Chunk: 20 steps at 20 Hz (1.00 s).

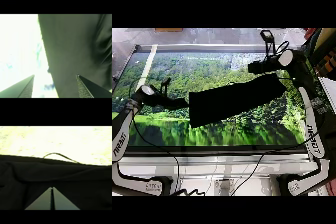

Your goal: Fold the clothes and pants, and hang the long-sleeved shirts on hangers.

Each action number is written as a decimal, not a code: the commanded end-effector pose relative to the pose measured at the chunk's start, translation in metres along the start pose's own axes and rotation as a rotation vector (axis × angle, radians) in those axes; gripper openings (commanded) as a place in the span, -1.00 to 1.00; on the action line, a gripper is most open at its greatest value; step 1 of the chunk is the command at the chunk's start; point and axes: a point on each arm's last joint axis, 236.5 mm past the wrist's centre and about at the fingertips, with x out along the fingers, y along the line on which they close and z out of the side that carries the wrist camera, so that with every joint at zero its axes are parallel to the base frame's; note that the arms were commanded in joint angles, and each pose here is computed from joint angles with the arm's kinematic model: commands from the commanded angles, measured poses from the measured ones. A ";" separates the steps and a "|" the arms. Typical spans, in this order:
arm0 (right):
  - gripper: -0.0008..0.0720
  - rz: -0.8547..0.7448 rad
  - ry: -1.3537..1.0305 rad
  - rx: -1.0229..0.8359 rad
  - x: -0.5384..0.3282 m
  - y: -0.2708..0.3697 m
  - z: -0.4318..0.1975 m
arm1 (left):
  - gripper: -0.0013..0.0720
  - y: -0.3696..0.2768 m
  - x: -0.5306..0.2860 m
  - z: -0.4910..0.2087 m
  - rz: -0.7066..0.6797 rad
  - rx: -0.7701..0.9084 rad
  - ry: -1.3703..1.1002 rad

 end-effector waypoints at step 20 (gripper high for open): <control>-0.92 -0.088 0.047 -0.021 -0.005 -0.035 -0.012 | -0.96 -0.119 -0.095 0.050 -0.134 0.063 -0.111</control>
